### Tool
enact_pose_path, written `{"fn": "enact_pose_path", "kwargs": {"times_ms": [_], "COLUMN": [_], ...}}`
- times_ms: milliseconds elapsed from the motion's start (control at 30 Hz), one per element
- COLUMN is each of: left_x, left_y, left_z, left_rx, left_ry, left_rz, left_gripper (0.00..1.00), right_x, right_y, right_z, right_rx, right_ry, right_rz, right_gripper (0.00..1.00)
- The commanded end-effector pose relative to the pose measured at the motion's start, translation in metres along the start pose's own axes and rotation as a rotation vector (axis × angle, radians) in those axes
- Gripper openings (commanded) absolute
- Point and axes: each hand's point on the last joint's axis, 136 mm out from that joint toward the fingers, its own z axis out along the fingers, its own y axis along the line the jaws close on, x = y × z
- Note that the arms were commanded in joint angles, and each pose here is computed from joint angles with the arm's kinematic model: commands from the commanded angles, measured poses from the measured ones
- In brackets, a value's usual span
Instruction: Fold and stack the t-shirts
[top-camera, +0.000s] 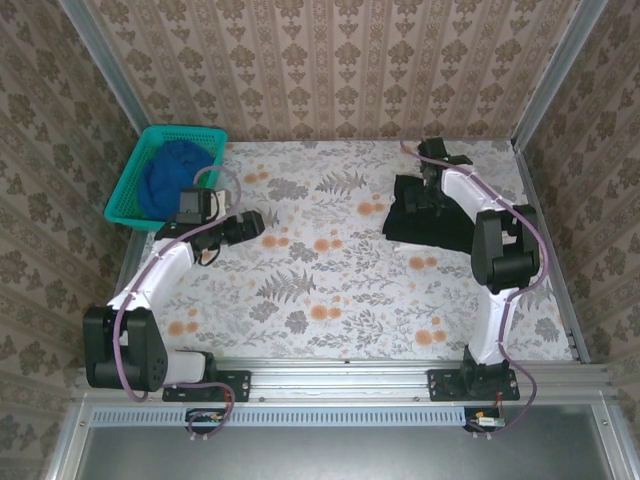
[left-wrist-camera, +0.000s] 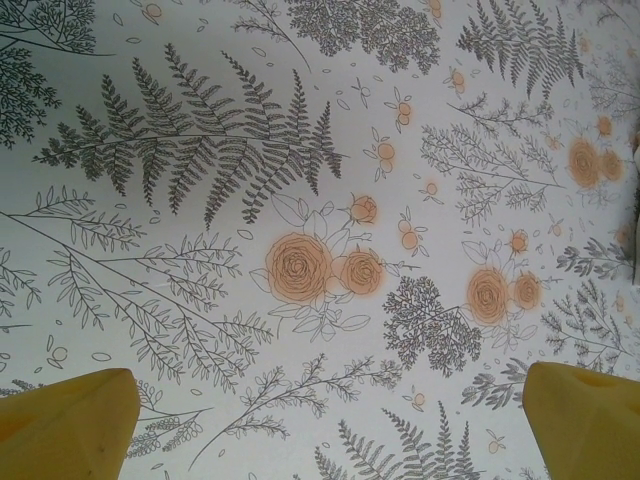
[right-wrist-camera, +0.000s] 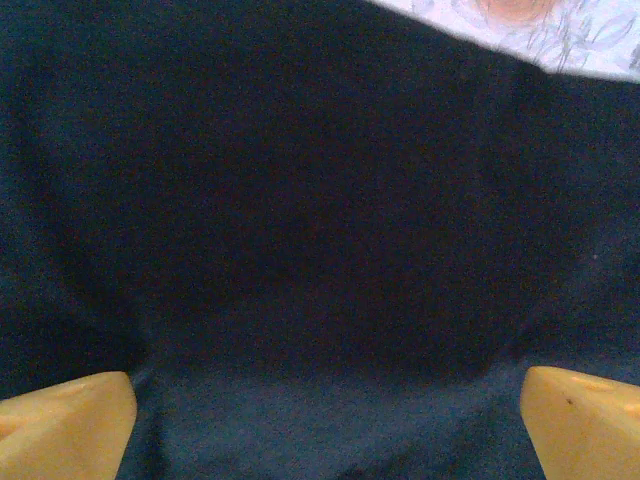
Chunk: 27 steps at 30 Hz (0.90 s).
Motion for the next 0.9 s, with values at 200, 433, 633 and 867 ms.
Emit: {"fn": "enact_pose_path", "kwargs": {"times_ms": [200, 433, 633, 867], "left_x": [0.006, 0.019, 0.018, 0.012], "left_y": [0.005, 0.014, 0.018, 0.022], "left_z": [-0.001, -0.003, -0.009, -0.014], "left_rx": [0.006, -0.016, -0.02, -0.025], "left_ry": [0.02, 0.033, 0.02, 0.001], "left_rz": [0.014, 0.006, 0.004, -0.003], "left_gripper": [1.0, 1.0, 1.0, 1.0], "right_x": [0.019, 0.045, 0.065, 0.045], "right_y": [0.084, 0.057, 0.023, -0.015], "right_z": [-0.037, -0.014, 0.004, 0.04], "right_rx": [0.081, 0.425, 0.346, 0.121], "right_ry": [-0.099, 0.016, 0.083, 0.08], "right_rz": [0.007, -0.167, -0.247, -0.323], "right_gripper": [1.0, 1.0, 0.96, 0.88]}}
